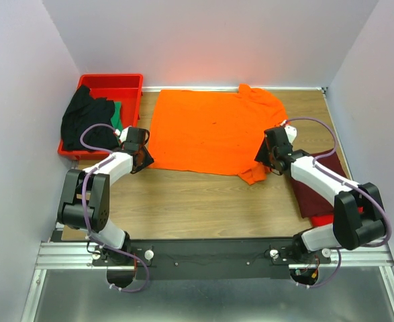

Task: Fold and stack the t-shirts
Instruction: Flatten the tshirt out

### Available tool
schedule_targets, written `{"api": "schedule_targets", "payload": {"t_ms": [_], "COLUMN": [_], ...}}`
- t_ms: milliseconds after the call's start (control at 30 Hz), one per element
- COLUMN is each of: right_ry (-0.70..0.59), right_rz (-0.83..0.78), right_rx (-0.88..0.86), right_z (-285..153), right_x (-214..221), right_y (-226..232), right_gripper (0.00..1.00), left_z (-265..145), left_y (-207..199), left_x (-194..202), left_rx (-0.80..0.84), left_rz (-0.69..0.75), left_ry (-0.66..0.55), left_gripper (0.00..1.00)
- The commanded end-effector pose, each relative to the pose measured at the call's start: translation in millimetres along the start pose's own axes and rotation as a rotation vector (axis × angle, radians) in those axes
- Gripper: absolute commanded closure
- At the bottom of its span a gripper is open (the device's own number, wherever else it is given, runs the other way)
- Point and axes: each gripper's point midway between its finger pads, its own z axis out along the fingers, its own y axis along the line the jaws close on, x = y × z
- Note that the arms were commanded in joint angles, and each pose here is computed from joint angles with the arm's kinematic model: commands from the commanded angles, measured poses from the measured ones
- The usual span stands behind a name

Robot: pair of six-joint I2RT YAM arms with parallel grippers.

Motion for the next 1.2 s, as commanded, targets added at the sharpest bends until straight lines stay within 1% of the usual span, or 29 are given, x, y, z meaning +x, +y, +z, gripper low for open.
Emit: {"api": "schedule_targets", "payload": {"t_ms": [0, 100, 233, 433, 600, 633, 833, 967, 1067, 1167], "right_ry": [-0.013, 0.002, 0.015, 0.020, 0.038, 0.032, 0.029, 0.032, 0.038, 0.000], "right_rz": [0.052, 0.118, 0.207, 0.330, 0.431, 0.462, 0.536, 0.497, 0.438, 0.378], "right_rx": [0.086, 0.098, 0.176, 0.261, 0.307, 0.330, 0.368, 0.291, 0.214, 0.164], "right_z": [1, 1, 6, 14, 15, 15, 8, 7, 4, -5], "right_x": [3, 8, 16, 12, 18, 17, 20, 8, -2, -14], "right_y": [-18, -30, -66, -104, -129, -140, -170, -157, -145, -129], "right_gripper": [0.32, 0.31, 0.31, 0.32, 0.33, 0.33, 0.33, 0.33, 0.34, 0.34], "left_z": [-1, -3, -4, -7, -6, -6, -4, -4, -4, -5], "left_y": [3, 2, -2, -6, -6, -7, -7, -10, -10, -5], "left_x": [-3, -4, -4, -3, -2, -2, 3, 3, 3, 1], "left_rx": [-0.025, -0.014, 0.005, 0.030, 0.034, 0.037, 0.046, 0.060, 0.057, 0.032], "left_rz": [-0.017, -0.013, -0.008, -0.002, 0.004, 0.007, 0.008, 0.009, 0.009, 0.004], "left_ry": [-0.015, -0.019, -0.013, -0.005, -0.004, -0.003, 0.014, 0.015, 0.017, 0.008], "left_gripper": [0.57, 0.57, 0.57, 0.57, 0.57, 0.57, 0.57, 0.57, 0.57, 0.57]}}
